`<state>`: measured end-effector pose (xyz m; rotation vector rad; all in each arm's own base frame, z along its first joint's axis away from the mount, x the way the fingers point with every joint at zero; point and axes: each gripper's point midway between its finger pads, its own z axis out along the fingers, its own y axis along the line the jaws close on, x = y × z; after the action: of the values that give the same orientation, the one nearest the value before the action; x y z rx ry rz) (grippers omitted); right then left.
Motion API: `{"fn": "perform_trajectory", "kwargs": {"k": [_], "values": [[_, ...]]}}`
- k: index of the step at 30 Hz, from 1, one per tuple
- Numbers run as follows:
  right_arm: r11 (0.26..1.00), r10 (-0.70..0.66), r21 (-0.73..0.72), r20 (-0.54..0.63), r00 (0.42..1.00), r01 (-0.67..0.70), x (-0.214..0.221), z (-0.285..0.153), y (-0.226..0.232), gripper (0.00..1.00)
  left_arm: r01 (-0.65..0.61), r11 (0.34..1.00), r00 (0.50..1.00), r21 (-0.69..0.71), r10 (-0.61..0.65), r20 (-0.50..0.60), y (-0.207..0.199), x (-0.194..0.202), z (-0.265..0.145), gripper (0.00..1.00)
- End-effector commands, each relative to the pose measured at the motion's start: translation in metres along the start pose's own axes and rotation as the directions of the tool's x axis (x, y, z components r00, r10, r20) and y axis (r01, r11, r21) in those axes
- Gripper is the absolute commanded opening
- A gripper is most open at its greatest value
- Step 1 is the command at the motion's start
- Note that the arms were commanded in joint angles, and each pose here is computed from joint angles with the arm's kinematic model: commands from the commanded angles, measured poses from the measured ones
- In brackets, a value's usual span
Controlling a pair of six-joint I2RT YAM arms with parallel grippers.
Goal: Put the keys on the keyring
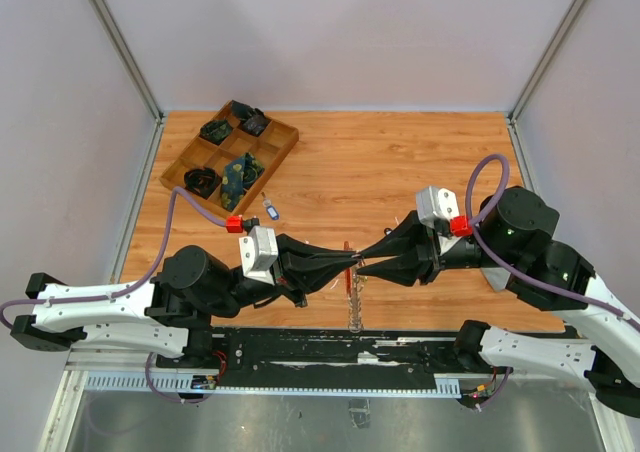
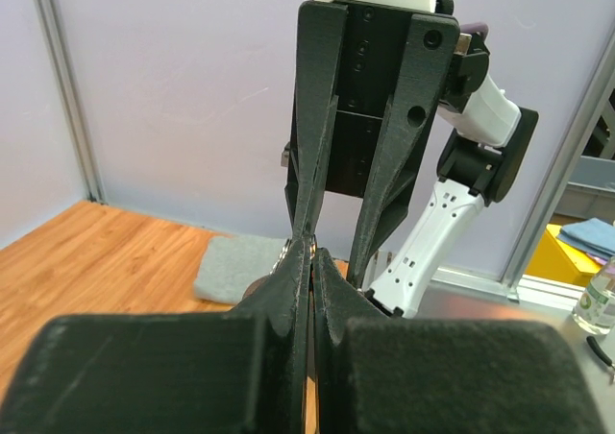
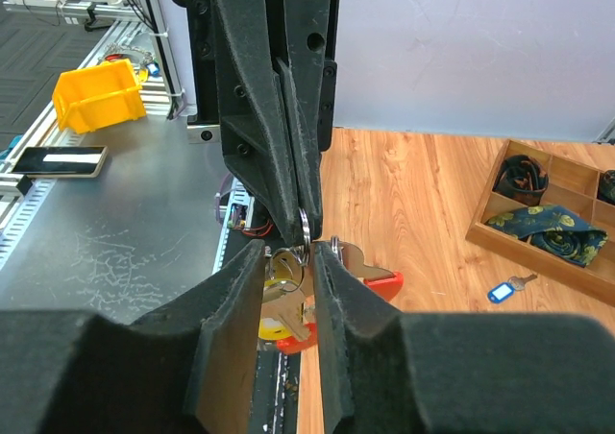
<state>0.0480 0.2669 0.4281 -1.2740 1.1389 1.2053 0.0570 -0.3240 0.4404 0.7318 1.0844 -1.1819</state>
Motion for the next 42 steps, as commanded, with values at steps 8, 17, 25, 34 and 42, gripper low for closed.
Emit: {"fn": "perform_trajectory", "kwargs": {"k": [8, 17, 25, 34, 42], "values": [[0.999, -0.027, -0.037, 0.032, 0.999, 0.028, -0.013, -0.004, 0.011, 0.10, 0.013, 1.000, 0.997, -0.004, -0.012, 0.078, 0.001, -0.022, -0.002, 0.01], [0.999, -0.027, -0.035, 0.008, 1.000, 0.027, -0.011, -0.005, 0.010, 0.01, 0.012, 1.000, 0.997, -0.001, -0.012, 0.070, 0.000, -0.020, -0.002, 0.01], [0.999, -0.048, -0.020, -0.154, 0.987, 0.045, -0.003, -0.021, 0.009, 0.01, -0.032, 0.998, 0.999, 0.048, 0.034, -0.031, -0.008, -0.002, -0.001, 0.15], [0.999, -0.043, -0.023, -0.477, 0.878, 0.037, 0.039, -0.049, 0.004, 0.00, -0.088, 0.995, 0.982, 0.055, 0.096, -0.164, -0.007, 0.026, 0.005, 0.27], [1.000, 0.007, -0.001, -0.652, 0.758, -0.010, 0.066, -0.062, -0.003, 0.01, -0.111, 0.992, 0.968, 0.054, 0.120, -0.221, -0.006, 0.042, 0.010, 0.29]]}}
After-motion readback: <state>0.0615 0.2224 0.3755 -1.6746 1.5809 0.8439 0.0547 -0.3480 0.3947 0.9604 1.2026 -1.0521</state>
